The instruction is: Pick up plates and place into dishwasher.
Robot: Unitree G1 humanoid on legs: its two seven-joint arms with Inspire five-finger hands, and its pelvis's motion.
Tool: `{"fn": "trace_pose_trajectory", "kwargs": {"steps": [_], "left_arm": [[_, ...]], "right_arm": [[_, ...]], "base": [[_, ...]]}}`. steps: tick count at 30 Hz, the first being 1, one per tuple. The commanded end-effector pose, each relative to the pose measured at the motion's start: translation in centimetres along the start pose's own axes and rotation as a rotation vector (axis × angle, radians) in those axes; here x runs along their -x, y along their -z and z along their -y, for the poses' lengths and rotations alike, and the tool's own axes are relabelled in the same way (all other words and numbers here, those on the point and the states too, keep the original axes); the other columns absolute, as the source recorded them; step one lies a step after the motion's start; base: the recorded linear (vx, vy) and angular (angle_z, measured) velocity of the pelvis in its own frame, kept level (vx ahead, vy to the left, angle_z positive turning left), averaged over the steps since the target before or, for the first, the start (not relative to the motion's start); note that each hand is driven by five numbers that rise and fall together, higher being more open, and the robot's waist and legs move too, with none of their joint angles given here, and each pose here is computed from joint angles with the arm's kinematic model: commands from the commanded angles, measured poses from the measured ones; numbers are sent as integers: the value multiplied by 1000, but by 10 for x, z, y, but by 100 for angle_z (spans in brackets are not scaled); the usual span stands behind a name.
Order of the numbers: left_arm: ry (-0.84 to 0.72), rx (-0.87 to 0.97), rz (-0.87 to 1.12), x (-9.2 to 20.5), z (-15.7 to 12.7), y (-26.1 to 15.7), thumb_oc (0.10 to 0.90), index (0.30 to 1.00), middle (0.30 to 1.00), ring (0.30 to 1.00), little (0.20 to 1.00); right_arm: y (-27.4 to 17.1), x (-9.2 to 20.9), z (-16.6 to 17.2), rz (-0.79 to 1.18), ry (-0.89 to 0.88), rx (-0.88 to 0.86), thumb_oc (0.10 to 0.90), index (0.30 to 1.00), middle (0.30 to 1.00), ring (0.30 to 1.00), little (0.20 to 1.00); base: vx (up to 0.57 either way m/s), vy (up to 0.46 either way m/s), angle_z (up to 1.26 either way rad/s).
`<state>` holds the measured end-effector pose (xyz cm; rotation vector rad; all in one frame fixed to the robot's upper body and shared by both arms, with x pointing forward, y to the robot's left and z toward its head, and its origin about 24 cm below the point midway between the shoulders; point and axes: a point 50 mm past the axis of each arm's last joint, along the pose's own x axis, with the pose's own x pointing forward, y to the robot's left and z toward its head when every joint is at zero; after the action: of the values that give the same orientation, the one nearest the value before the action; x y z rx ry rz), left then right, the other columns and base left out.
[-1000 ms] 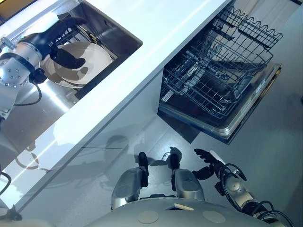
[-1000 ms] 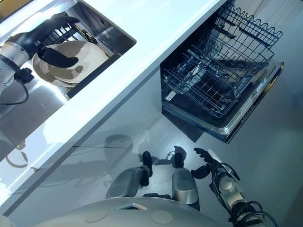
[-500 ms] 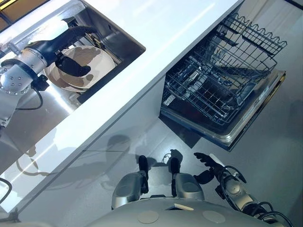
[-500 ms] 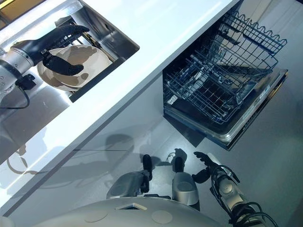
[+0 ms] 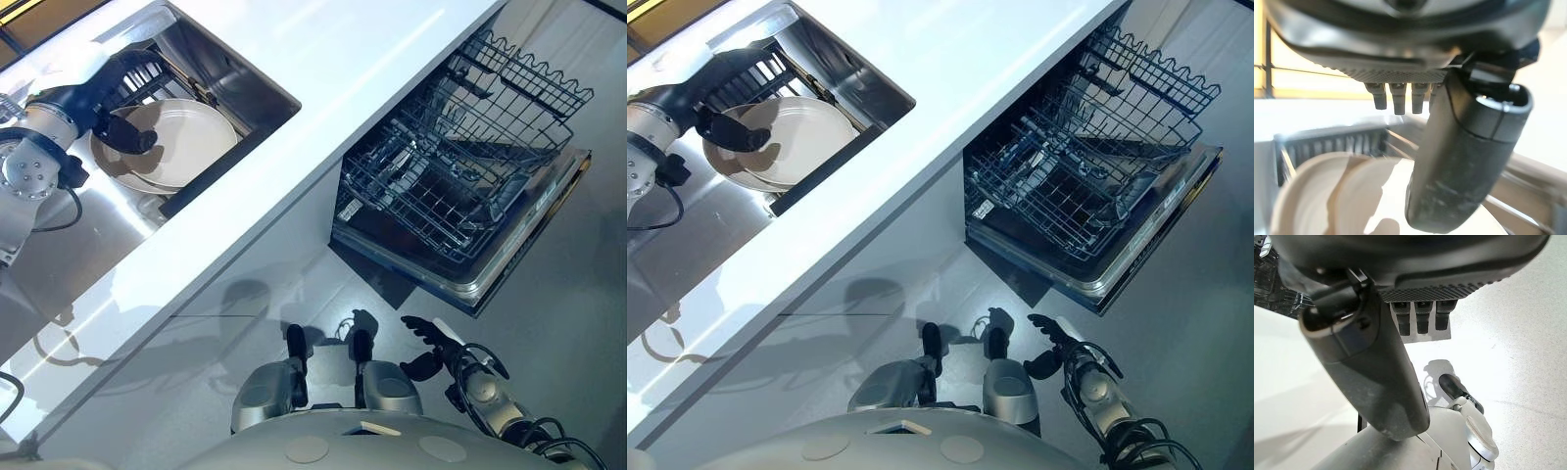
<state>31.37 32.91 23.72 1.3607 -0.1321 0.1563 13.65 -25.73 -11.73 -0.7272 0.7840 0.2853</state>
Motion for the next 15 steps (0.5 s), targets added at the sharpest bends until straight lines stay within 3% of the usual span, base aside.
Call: {"fn": "trace_pose_trajectory", "kwargs": {"steps": [1, 7, 15], "left_arm": [[-409, 26, -55, -8, -84, 6, 800, 900, 900, 900, 900], [-320, 206, -79, -14, -72, 10, 800, 900, 900, 900, 900], [-169, 541, -162, -22, -35, 16, 800, 900, 900, 900, 900]], "right_arm": [[8, 8, 13, 19, 45, 36, 800, 900, 900, 900, 900], [6, 8, 15, 23, 55, 34, 800, 900, 900, 900, 900], [-1, 5, 15, 43, 68, 20, 800, 900, 900, 900, 900]], "base": [[-4, -28, -13], [5, -34, -7], [14, -44, -5]]}}
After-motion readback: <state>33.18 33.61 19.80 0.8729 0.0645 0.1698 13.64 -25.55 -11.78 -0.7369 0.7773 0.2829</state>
